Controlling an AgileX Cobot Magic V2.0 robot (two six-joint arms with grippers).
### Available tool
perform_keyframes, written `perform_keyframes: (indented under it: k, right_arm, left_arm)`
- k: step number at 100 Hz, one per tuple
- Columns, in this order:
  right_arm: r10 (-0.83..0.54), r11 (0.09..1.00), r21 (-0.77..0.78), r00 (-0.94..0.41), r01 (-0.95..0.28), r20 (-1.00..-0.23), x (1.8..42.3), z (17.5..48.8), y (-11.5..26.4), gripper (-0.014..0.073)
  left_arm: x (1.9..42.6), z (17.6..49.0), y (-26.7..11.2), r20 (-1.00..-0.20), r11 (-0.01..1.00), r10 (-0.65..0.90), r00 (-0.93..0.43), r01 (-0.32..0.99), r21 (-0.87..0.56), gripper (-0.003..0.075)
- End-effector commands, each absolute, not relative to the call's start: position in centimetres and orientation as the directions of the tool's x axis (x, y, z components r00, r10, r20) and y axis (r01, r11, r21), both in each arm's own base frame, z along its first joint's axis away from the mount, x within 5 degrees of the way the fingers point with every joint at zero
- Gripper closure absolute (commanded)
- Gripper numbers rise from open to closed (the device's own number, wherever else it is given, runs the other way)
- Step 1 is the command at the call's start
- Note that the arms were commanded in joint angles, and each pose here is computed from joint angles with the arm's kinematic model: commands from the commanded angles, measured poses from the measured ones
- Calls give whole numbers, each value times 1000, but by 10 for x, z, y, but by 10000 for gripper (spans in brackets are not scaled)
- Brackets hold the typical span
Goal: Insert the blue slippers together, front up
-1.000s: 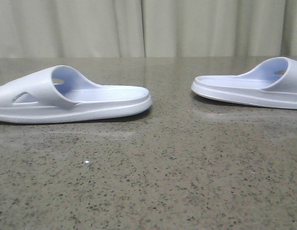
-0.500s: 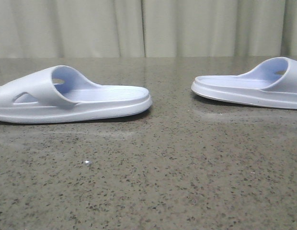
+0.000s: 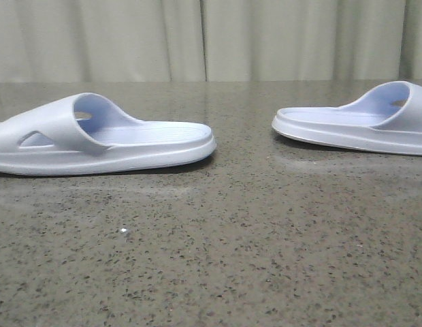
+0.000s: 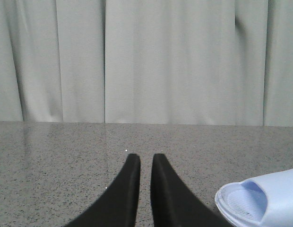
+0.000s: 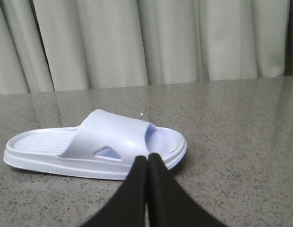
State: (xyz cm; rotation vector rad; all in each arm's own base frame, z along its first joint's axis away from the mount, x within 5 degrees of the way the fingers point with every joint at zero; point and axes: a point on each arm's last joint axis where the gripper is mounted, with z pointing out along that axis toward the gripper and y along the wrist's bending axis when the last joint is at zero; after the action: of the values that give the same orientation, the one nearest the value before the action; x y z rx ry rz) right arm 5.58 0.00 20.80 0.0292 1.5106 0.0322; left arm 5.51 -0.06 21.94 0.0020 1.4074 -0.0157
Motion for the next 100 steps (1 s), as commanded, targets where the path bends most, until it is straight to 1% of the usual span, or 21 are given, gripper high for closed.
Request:
perform_keyframes:
  k: [1, 7, 100]
  right_arm:
    - [27, 1000, 26, 183, -5, -983, 54, 213, 0, 702]
    - [27, 1000, 26, 200, -6, -979, 54, 215, 0, 702]
    - [27, 1000, 26, 200, -6, -979, 54, 215, 0, 702]
  left_arm:
    - [51, 225, 0, -965, 1000, -22, 260, 13, -19, 704]
    - [51, 225, 0, -965, 1000, -22, 260, 13, -19, 704]
    - [51, 225, 0, -965, 1000, -22, 260, 13, -19, 704]
